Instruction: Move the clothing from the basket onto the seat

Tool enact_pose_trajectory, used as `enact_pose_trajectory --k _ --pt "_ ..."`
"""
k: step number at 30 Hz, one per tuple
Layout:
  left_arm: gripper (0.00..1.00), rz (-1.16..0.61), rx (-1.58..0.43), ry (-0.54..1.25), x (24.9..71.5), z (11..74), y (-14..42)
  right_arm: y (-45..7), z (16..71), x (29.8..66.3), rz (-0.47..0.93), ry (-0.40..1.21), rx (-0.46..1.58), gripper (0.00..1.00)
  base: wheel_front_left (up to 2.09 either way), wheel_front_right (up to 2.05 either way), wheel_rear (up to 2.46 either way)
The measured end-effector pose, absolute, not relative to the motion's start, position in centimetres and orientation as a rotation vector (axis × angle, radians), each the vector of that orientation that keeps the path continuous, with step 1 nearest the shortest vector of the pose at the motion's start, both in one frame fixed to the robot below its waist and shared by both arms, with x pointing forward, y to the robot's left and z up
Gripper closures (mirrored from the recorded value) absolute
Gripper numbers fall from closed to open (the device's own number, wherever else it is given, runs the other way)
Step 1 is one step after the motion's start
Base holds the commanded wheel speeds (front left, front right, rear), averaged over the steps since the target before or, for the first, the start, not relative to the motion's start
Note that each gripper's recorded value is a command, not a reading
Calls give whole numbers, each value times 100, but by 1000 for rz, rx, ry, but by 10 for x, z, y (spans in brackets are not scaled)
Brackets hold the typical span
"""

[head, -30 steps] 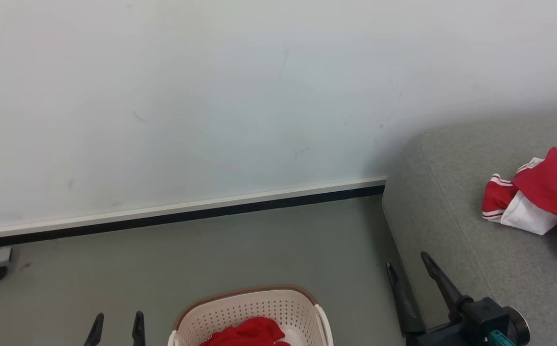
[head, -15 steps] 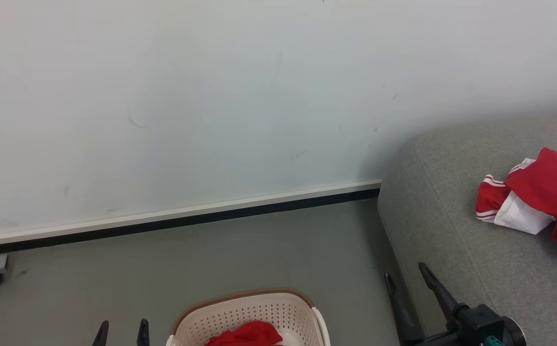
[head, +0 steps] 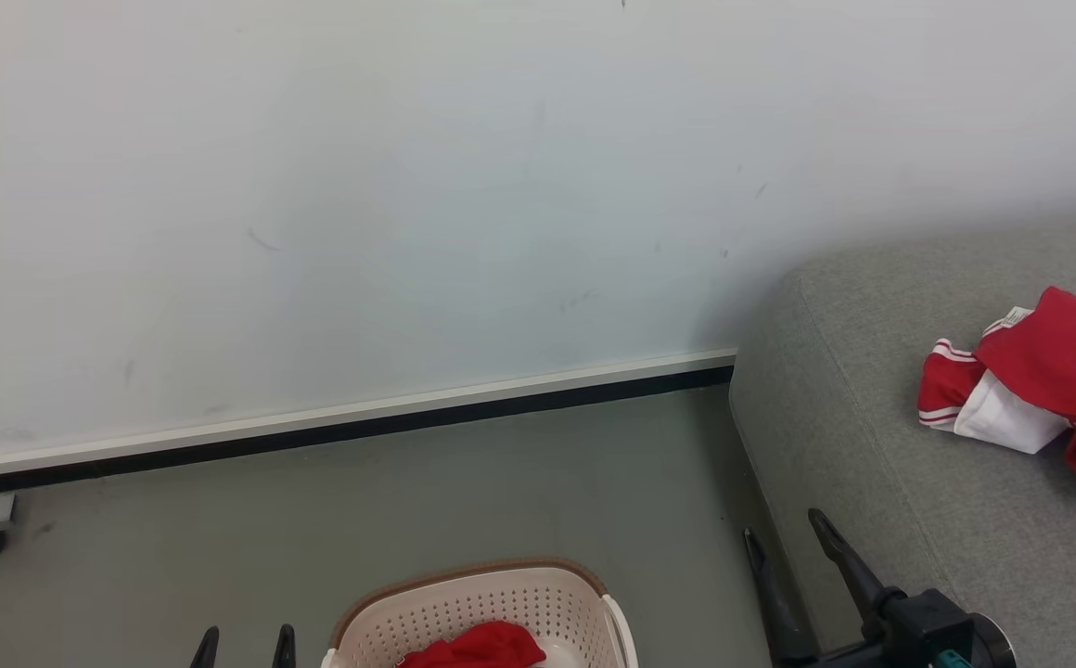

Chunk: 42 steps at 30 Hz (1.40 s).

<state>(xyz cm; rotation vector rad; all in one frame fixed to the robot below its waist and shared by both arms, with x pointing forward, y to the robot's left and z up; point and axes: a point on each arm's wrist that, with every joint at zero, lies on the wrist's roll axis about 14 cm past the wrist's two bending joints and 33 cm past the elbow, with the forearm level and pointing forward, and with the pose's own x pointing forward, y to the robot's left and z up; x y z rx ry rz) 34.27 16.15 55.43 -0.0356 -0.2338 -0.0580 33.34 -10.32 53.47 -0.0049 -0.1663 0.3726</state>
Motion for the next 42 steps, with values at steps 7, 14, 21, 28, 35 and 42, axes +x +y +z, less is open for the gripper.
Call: enact_pose_trajectory --k 7,14,21,28,35,42 --pt "0 -67 -34 -220 342 550 158 -103 534 333 373 -163 5 0 0 0 0" --pt "0 -75 -31 -202 344 544 155 -104 534 336 368 -161 8 0 0 0 0" --pt "0 -139 -16 -148 356 527 136 -104 542 348 375 -184 18 0 0 0 0" --pt "0 -246 -5 -56 381 497 108 -110 559 373 373 -233 2 0 0 0 0" --pt "0 -345 16 27 421 466 83 -107 569 410 393 -276 -17 0 0 0 0" --pt "0 -404 71 151 459 414 78 -93 575 451 445 -321 -5 0 0 0 0"
